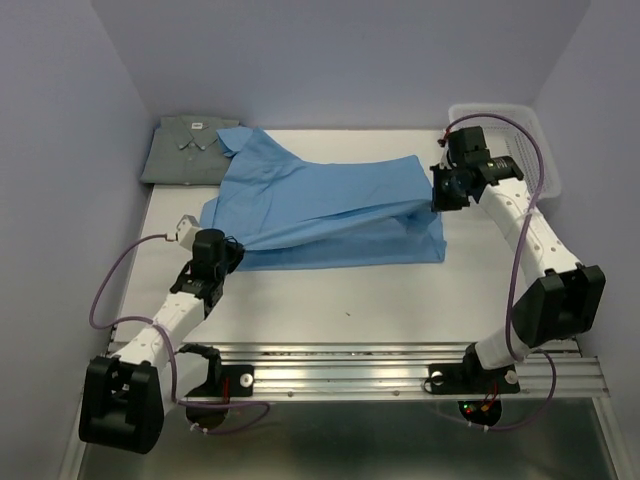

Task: Fold and stack the long sleeve shirts
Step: Fold the shirt

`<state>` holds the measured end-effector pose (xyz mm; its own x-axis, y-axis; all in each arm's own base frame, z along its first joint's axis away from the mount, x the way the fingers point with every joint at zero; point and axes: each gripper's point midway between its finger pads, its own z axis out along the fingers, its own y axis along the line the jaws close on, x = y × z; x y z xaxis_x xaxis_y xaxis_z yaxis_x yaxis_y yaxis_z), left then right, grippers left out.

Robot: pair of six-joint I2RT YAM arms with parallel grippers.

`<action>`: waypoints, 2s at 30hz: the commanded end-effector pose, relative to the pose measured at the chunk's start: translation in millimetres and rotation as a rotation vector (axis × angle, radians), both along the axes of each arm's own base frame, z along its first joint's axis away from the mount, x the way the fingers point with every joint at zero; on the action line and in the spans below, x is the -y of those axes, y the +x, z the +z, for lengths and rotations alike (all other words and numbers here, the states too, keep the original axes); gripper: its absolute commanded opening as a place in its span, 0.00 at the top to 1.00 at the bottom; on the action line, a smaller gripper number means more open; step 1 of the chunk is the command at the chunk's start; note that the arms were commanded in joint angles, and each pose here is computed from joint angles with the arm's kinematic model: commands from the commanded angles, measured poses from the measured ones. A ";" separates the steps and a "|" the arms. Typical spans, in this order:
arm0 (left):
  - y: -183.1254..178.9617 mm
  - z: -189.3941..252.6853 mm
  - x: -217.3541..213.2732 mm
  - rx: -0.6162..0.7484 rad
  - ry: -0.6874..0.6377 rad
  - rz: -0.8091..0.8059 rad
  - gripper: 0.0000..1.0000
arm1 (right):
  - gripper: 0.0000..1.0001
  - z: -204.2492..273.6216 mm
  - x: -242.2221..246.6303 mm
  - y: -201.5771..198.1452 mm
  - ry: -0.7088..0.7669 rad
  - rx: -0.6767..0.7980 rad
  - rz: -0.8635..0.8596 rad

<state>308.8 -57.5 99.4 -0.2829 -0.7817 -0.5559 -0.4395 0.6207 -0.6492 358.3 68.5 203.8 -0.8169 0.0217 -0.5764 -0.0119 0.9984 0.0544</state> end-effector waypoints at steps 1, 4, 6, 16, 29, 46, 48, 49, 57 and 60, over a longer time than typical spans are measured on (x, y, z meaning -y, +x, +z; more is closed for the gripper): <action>4.0 -10.4 -12.3 0.002 0.031 0.028 1.00 | 0.99 -24.4 -12.8 -6.1 0.050 -0.105 0.099; 11.5 -15.0 -10.0 -0.010 0.028 0.016 1.00 | 0.99 -44.5 -17.4 -0.9 0.057 -0.167 0.114; 16.6 -16.7 -7.9 -0.030 0.032 0.004 1.00 | 0.99 -55.9 -16.8 -0.7 0.046 -0.199 0.124; 21.3 -50.4 5.8 -0.120 0.001 -0.056 0.77 | 0.69 -99.5 11.4 74.6 -0.150 -0.259 0.002; 15.7 -32.3 13.4 -0.053 -0.016 -0.114 0.66 | 0.07 -42.9 -7.4 47.7 0.087 0.077 -0.084; 25.4 -31.3 22.3 -0.042 -0.037 -0.151 1.00 | 0.05 -96.4 -48.8 34.9 0.367 0.105 -0.069; 25.9 -29.6 21.2 -0.041 -0.031 -0.147 1.00 | 0.06 -107.9 -44.1 47.4 0.343 0.097 -0.116; 26.1 -29.1 20.7 -0.041 -0.030 -0.145 1.00 | 0.07 -112.5 -42.6 50.8 0.334 0.096 -0.126; 29.5 -22.9 20.0 -0.033 -0.022 -0.143 1.00 | 0.15 -145.6 -39.1 73.8 0.317 0.059 -0.212; 29.6 -21.4 19.0 -0.030 -0.015 -0.142 1.00 | 0.20 -143.2 -40.1 87.7 0.341 0.107 -0.241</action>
<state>323.9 -78.5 53.6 -0.4467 -0.7455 -0.4946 -0.4115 0.6621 -0.6264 406.3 111.4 39.4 -0.8040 0.3351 -0.4912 0.1703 0.9212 0.3498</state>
